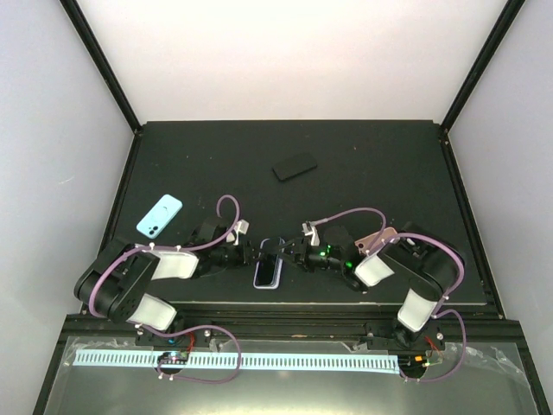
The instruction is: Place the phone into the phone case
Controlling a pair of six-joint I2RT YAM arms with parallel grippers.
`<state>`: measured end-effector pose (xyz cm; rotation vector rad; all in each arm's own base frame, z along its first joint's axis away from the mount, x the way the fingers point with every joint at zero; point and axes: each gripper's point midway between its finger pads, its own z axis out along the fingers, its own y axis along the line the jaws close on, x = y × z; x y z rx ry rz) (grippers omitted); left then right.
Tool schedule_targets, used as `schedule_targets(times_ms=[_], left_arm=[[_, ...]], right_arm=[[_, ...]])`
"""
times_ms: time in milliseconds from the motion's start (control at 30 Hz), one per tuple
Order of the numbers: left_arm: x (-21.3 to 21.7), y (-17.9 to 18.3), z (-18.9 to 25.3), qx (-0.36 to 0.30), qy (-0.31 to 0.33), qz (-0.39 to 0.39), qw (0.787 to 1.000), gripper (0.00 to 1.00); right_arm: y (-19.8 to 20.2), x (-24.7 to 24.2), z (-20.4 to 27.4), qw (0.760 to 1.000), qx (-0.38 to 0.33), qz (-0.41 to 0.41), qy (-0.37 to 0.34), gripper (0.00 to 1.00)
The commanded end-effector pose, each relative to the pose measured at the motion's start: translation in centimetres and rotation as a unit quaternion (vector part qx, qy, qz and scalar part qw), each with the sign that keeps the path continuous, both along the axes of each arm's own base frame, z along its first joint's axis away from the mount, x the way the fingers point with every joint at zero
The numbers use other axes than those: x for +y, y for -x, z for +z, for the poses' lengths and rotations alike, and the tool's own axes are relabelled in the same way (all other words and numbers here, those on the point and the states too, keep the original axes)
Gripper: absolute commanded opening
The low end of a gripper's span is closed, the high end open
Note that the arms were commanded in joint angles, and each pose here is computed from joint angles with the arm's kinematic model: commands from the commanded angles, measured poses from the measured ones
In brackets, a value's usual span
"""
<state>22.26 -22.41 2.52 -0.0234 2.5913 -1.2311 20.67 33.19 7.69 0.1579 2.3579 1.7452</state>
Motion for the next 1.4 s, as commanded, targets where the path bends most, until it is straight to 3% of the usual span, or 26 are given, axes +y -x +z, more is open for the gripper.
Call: schedule_targets(times_ms=[0, 300, 500, 600, 800, 1167, 1367], left_arm=[[1.1, 3.4, -2.6, 0.077, -0.026, -0.003, 0.997, 0.37], [1.6, 5.0, -3.7, 0.128, -0.033, 0.0, 0.991, 0.37], [1.1, 5.8, -3.4, 0.134, -0.012, -0.006, 0.991, 0.37], [1.0, 5.9, -3.2, 0.133, -0.009, -0.011, 0.991, 0.37], [0.9, 5.7, -3.2, 0.125, -0.013, -0.01, 0.992, 0.37], [0.3, 5.1, -2.9, 0.107, -0.008, -0.016, 0.994, 0.36], [-0.4, 4.7, -2.7, 0.104, -0.002, -0.018, 0.994, 0.34]], right_arm=[[-0.4, 0.6, 1.7, 0.999, -0.023, 0.004, -0.037, 0.49], [-0.9, -2.5, -3.1, 0.989, -0.024, -0.02, 0.143, 0.44], [-1.1, -3.9, -3.6, 0.977, -0.04, -0.02, 0.207, 0.28], [-0.7, -3.9, -3.7, 0.976, -0.04, -0.009, 0.213, 0.21], [-0.4, -3.6, -4.4, 0.976, -0.03, 0.002, 0.218, 0.2], [-0.1, -1.3, -3.2, 0.985, -0.043, 0.028, 0.163, 0.05], [0.0, -0.5, -3.1, 0.986, -0.044, 0.038, 0.158, 0.03]])
